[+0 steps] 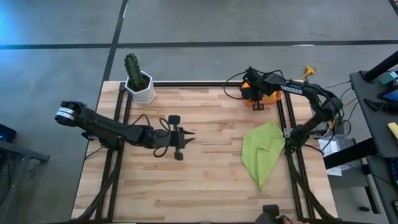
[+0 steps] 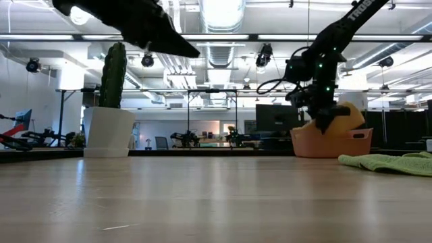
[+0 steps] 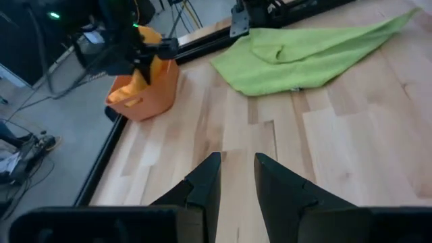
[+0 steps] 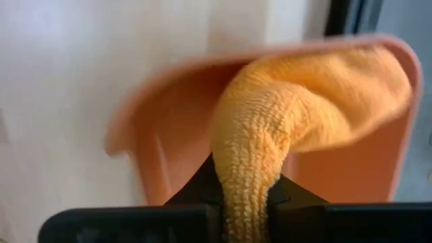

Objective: Roll microfiber towels into tight, uniform cylinder then place into a basket
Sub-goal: Put the orange microfiber cloth into the orange bin

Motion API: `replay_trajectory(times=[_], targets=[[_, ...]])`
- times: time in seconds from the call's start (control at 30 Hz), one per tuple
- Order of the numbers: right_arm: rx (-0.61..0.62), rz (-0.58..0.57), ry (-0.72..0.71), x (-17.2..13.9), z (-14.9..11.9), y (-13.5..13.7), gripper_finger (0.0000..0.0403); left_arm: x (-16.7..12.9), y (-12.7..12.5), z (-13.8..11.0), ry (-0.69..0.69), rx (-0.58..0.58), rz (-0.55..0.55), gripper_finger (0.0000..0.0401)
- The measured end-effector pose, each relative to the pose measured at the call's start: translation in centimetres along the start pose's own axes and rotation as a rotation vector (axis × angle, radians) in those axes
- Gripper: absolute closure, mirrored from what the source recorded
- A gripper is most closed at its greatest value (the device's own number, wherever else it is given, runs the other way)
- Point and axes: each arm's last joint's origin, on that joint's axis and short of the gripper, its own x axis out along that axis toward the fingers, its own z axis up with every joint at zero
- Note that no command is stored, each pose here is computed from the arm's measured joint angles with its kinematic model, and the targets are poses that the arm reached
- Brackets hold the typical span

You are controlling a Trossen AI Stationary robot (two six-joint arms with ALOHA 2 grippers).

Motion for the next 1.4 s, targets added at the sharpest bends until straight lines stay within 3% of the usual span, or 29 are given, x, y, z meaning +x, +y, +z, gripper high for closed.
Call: replay_trajectory(times=[0.2,0.4,0.6,0.7,0.83,1.1,1.23,1.4], targets=[[-0.090,0.048,-0.114,0.1,2.1,1.2,0.0381,-2.0,1.2,0.4,0.006,-0.004,0.002,0.0326],[-0.207,-0.015,-0.273,-0.2,6.5,3.5,0.0381,-2.9,1.7,0.6,-0.005,-0.002,0.005,0.0326],[-0.171,0.039,-0.439,-1.6,10.6,6.5,0.0381,-3.0,1.8,0.4,0.021,0.011,0.003,0.0326],[-0.256,0.038,-0.469,-2.4,11.6,7.5,0.0381,-2.9,1.8,0.4,0.021,0.010,0.006,0.0326],[-0.472,-0.047,-0.468,-2.8,11.6,7.4,0.0381,-2.9,1.7,0.3,0.025,0.003,0.005,0.0326],[-0.511,-0.214,-0.448,-4.3,10.2,4.2,0.0381,-2.6,1.6,0.1,0.038,-0.044,0.003,0.0326],[-0.519,-0.156,-0.562,-5.1,9.6,3.1,0.0381,-2.2,1.2,-0.6,0.067,-0.039,-0.002,0.0326],[-0.720,-0.063,-0.523,-4.3,9.1,4.0,0.0381,-2.0,1.0,-1.2,0.083,-0.047,-0.004,0.0326]])
